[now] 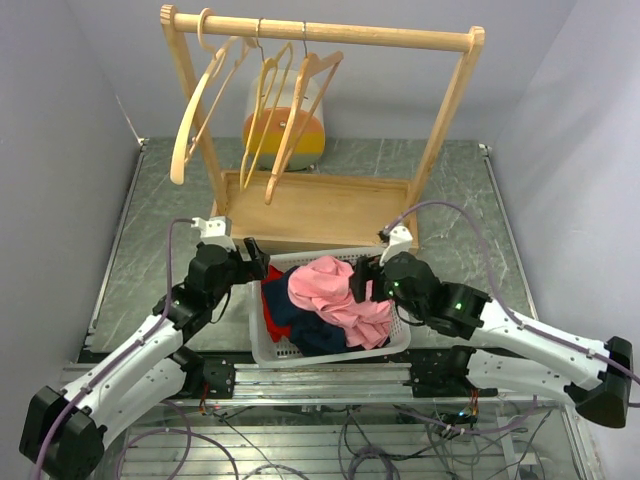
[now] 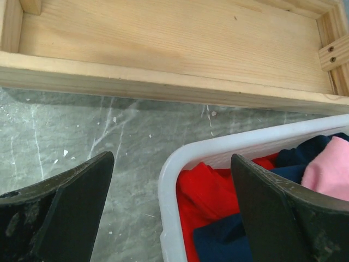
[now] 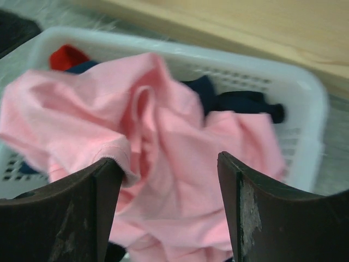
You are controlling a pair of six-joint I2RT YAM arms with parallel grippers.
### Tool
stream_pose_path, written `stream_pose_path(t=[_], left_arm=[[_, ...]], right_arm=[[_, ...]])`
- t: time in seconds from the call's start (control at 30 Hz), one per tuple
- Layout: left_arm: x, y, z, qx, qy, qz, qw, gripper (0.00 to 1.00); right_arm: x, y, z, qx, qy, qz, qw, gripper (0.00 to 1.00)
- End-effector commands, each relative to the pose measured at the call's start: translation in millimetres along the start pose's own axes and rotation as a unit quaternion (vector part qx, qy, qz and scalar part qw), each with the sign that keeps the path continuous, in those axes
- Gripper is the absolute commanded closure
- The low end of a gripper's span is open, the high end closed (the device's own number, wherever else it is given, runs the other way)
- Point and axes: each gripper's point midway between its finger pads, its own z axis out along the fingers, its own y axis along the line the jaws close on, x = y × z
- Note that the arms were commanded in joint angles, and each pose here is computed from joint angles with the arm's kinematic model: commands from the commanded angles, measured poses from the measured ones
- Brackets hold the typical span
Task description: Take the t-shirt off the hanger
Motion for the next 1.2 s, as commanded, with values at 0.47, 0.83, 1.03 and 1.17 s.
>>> stream_pose_path(t=[0.47,0.83,1.03,1.17], left_arm=[[-22.4,26.1,5.3,-0.064,-0.078,-0.003,0.995,0.01],[-22.1,22.7,6.3,-0.055,-0.078,-0.011,0.995,0.01],[-21.1,25.7,4.5,-0.063,-0.075,-0.01,0.995,0.01],[-18.9,29.3,3.8,-0.07,-0.073,-0.011,0.995,0.0]], right_arm=[[-61.0,-193.5,-22.2,0.155,-0.101,0.122,0.975,0.34],[-86.7,-105.0,-27.9,-0.085,-0.12,0.091,0.985,0.32],[-71.7,-90.6,-13.4,-0.097,-0.089,0.101,0.986,0.0],[-49.9,-70.2,11.5,-0.082,-0.046,0.08,0.992,0.0]])
